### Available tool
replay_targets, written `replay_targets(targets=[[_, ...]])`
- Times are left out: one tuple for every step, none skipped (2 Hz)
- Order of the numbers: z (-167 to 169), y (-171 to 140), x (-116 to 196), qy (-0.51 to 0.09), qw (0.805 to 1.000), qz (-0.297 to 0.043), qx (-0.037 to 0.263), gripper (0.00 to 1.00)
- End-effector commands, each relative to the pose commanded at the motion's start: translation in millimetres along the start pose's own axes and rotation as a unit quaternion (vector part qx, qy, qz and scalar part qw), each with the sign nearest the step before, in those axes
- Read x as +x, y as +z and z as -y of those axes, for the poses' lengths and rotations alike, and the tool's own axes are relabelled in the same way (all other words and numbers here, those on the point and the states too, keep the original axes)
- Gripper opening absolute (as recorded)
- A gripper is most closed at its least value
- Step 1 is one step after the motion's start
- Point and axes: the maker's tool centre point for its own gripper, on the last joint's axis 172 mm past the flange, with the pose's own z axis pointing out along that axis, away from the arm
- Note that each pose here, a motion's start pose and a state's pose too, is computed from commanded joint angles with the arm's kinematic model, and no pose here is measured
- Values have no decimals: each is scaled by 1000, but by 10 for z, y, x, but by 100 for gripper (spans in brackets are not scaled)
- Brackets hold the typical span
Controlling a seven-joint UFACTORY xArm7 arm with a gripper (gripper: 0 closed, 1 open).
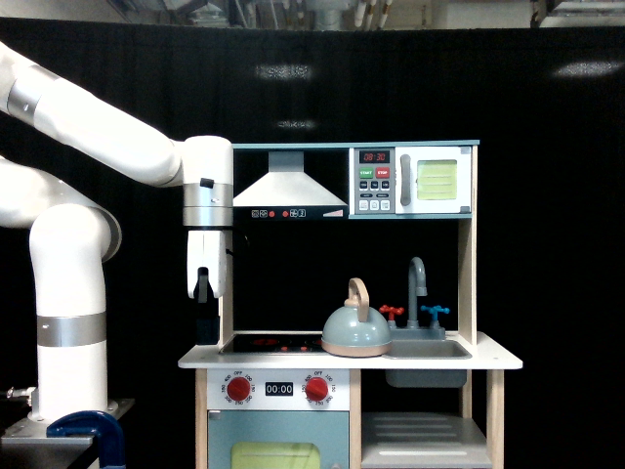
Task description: Place the teapot on the stove
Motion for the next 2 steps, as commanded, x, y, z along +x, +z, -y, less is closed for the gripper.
replay_targets(targets=[[-73,-29,165,-65,998,-10,-8,100],[-169,-169,729,-283,958,-47,4,100]])
